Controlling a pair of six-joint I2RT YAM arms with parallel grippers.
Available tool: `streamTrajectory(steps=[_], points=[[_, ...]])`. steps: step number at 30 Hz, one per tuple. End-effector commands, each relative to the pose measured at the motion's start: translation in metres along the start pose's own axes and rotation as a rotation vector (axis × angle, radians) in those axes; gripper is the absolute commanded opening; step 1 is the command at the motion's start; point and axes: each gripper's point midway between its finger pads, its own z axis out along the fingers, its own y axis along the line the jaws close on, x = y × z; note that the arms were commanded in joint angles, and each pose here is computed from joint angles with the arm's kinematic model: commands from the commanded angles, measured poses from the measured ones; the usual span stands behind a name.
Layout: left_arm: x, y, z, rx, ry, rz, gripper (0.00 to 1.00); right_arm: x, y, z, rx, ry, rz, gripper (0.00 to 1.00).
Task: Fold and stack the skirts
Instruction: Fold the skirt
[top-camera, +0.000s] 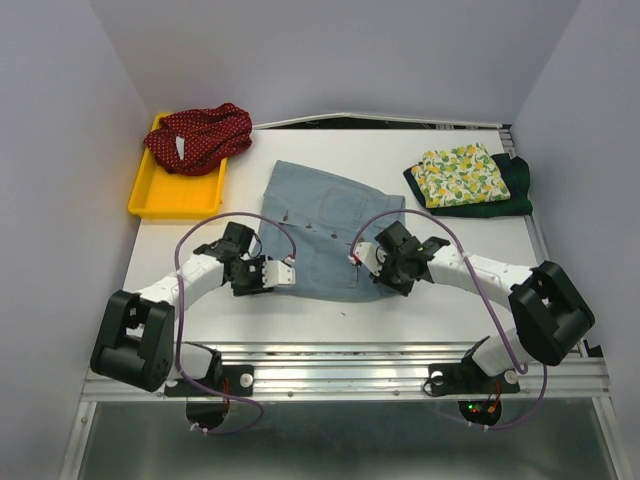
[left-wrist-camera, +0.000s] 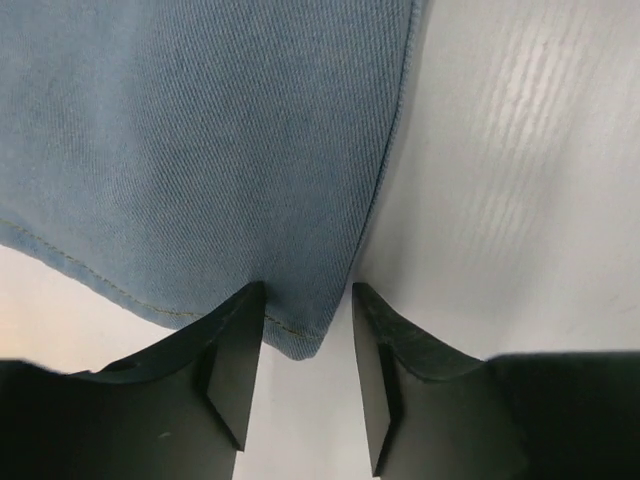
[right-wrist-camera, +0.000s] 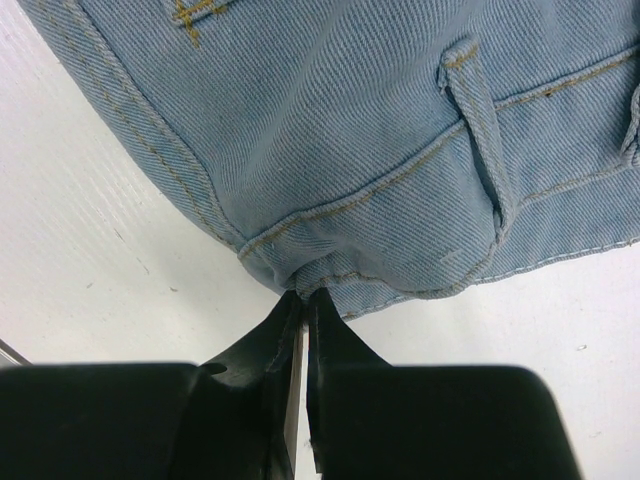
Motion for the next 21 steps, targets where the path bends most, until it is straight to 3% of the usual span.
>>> streamTrajectory(steps=[1,2,3,5,6,8,12,15,21], points=[[0.007,-0.003,0.010,0.000,0.024,-0.011,0.43,-0.031,-0.021,-0.014,0.070,-0.090,0.006,0.01],[0.006,-0.001,0.010,-0.006,0.023,-0.022,0.35,-0.033,-0.022,-0.016,0.077,-0.097,0.007,0.01],[0.004,0.002,0.008,-0.016,0.019,-0.070,0.19,-0.034,-0.024,-0.017,0.084,-0.100,0.009,0.01],[0.000,0.018,-0.005,-0.061,-0.001,-0.121,0.03,-0.039,-0.035,-0.026,0.123,-0.120,0.023,0.01],[-0.006,0.028,-0.014,-0.083,-0.032,-0.145,0.00,-0.042,-0.039,-0.030,0.136,-0.131,0.034,0.01],[-0.013,0.054,-0.040,-0.159,-0.087,-0.224,0.00,-0.046,-0.058,-0.043,0.176,-0.163,0.072,0.01],[-0.024,0.135,-0.133,-0.368,-0.201,-0.368,0.00,-0.063,-0.124,-0.095,0.300,-0.299,0.216,0.01],[-0.040,0.161,-0.179,-0.461,-0.264,-0.377,0.00,-0.076,-0.163,-0.141,0.338,-0.426,0.304,0.01],[-0.060,0.164,-0.240,-0.566,-0.304,-0.369,0.00,-0.115,-0.151,-0.213,0.249,-0.649,0.336,0.01]])
